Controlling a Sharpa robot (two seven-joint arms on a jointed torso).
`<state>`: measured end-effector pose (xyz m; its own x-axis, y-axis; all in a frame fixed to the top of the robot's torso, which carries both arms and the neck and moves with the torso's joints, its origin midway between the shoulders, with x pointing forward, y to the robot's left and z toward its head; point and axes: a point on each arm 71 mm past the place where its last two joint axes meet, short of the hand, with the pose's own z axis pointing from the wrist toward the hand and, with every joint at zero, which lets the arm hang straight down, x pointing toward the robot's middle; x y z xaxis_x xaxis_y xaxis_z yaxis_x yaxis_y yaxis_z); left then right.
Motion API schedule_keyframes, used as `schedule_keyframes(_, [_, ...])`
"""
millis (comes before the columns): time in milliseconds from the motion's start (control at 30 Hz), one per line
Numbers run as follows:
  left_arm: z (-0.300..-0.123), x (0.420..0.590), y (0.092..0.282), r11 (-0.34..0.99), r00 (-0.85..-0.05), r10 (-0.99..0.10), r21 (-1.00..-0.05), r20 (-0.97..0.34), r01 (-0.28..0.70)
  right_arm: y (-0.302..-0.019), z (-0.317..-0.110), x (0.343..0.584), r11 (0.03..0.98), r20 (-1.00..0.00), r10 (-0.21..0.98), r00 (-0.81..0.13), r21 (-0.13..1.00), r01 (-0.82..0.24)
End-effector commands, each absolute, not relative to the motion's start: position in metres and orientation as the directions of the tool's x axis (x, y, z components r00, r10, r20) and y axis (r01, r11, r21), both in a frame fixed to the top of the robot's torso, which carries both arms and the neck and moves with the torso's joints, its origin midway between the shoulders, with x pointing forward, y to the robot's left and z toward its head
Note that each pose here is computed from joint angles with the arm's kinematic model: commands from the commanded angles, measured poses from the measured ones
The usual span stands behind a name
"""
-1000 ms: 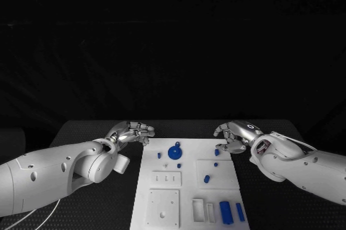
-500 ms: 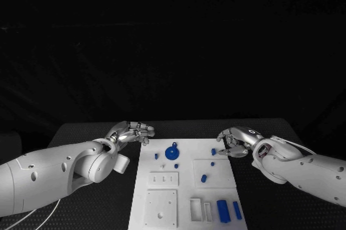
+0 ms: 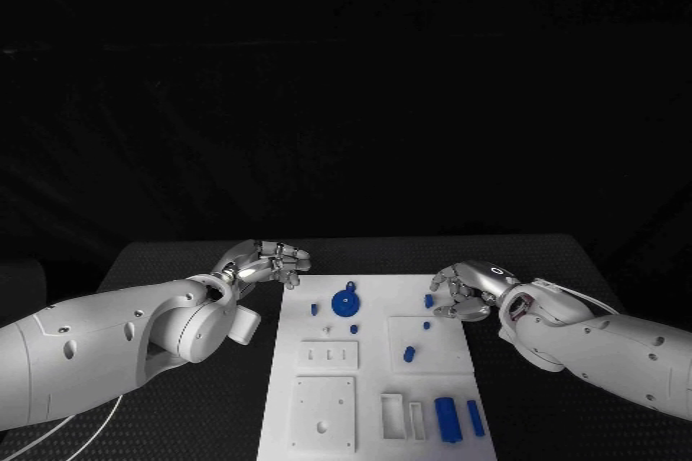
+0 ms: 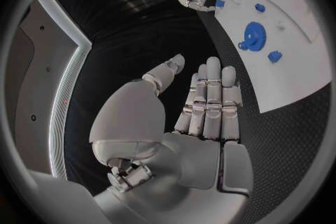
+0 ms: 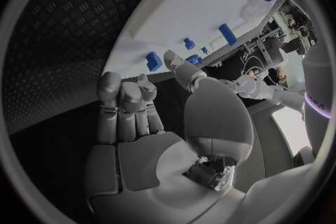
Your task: Assemble the parts on the task board
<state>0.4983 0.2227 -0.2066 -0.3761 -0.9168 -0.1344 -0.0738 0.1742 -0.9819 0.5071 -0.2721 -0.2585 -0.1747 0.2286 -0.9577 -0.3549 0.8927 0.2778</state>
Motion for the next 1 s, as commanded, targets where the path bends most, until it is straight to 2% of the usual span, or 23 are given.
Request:
schedule_keyframes(33, [-0.205,0.498,0.219,0.166,-0.395,-0.910,-0.984,-0.128,-0.062,-0.269,-0.263,0.508,0.883,-0.953,0.232,-0.195,0.290,-0.368])
schedule_keyframes(1000, [-0.205,0.497,0.217,0.165,-0.400,-0.908,-0.984,-0.126,-0.064,-0.259,-0.270,0.512,0.882,-0.946,0.247,-0.209,0.309,-0.357])
